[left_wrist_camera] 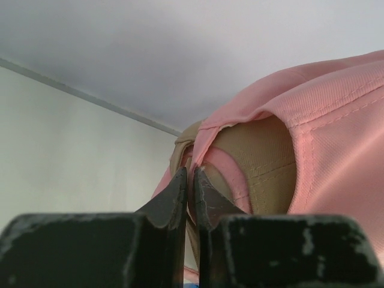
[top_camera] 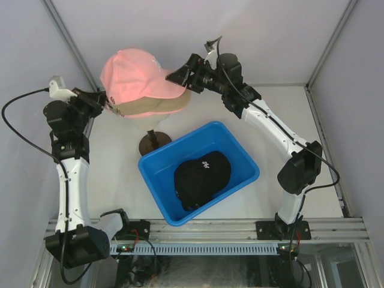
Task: Stack the hats
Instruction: Stack the hat on the hat.
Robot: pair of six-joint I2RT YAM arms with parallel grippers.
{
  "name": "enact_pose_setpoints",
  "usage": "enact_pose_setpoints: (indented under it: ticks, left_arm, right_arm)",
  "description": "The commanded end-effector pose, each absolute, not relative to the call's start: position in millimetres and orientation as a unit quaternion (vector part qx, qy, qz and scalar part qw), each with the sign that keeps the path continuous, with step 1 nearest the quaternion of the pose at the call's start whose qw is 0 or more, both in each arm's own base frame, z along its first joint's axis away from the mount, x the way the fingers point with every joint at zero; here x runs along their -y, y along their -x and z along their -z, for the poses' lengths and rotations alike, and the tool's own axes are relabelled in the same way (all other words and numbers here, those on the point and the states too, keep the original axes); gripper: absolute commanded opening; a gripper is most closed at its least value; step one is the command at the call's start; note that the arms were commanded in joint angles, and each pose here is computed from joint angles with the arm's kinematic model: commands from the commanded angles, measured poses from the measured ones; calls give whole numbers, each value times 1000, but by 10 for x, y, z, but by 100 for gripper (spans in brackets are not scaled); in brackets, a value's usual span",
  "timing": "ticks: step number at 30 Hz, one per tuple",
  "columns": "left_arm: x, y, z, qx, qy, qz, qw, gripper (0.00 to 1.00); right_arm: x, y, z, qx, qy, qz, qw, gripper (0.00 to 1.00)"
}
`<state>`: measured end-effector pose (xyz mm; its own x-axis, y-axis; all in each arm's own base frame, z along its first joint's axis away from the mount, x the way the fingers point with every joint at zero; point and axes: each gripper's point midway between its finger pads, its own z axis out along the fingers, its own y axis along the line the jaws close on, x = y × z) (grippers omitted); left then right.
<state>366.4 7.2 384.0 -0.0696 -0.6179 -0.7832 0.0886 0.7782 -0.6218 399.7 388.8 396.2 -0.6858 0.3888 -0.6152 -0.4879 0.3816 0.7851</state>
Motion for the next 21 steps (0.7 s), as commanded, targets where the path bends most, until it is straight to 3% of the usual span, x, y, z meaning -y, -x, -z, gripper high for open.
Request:
enact_pose_setpoints:
  ticks: [1,5,7,8,21]
  left_arm:
    - [-127,-3630,-3783,-700,186,238,647,9]
    - [-153,-3622,-3782,-700,190,231,648,7]
    - [-167,-3622,-3772,-701,193,227,648,5]
    - [-174,-3622,-3763,-702,194,225,647,4]
    - [-167,-3561,-3860,-693,194,224,657,3]
  right_arm:
    - [-3846,-3944,-4199,-725,20,-549,416,72]
    - [-3839,-3941,-4197,-731,12,-541,416,72]
    - [-3797,-3981,-4124,-733,70,-498,458,43]
    - [-3792,-3982,-4110,-736,72,-492,460,41]
    - [-3682,-4036,-3934,-759,58,-461,456,41]
